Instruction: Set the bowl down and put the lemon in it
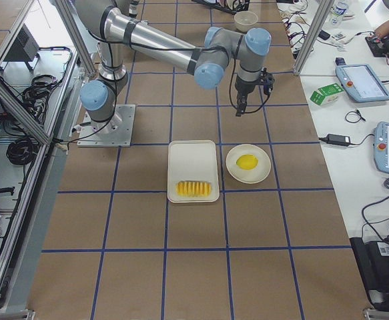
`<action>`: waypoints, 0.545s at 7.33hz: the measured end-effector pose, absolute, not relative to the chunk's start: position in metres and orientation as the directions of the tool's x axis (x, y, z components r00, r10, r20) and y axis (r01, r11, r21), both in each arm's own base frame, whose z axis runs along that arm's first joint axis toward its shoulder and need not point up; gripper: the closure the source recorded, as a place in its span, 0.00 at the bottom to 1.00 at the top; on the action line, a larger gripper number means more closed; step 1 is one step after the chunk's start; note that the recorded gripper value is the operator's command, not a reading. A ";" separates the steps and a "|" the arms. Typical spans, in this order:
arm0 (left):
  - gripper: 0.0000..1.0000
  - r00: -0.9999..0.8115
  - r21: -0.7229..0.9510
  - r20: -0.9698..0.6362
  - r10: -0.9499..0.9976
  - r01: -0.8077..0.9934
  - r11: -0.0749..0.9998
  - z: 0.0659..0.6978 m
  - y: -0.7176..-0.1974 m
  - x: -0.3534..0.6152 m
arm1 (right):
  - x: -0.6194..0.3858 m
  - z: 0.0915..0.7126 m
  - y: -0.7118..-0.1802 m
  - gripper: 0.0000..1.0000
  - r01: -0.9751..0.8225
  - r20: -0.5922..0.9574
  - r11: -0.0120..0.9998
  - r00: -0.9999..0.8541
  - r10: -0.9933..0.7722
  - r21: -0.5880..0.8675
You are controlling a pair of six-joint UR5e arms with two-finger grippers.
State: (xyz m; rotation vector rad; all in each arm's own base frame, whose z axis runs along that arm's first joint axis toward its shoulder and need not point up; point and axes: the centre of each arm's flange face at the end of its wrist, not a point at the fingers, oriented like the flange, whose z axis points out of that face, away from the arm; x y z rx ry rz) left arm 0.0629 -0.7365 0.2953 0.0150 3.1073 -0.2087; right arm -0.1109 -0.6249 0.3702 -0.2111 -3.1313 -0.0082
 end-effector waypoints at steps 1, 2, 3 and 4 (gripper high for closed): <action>0.00 -0.999 -0.139 -0.032 0.016 0.020 0.990 0.278 -0.742 0.076 | -0.133 0.351 -0.636 0.00 0.134 0.027 0.991 -0.991 0.134 -0.019; 0.00 -0.999 -0.133 -0.027 0.019 0.022 0.991 0.264 -0.744 0.087 | -0.150 0.332 -0.644 0.00 0.130 0.041 0.991 -0.991 0.131 -0.030; 0.00 -1.000 -0.124 -0.004 0.021 0.022 0.992 0.249 -0.745 0.093 | -0.161 0.315 -0.651 0.00 0.114 0.047 0.993 -0.992 0.115 -0.032; 0.00 -0.999 -0.115 0.026 0.023 0.019 0.993 0.235 -0.746 0.095 | -0.172 0.299 -0.656 0.00 0.094 0.054 0.995 -0.994 0.096 -0.040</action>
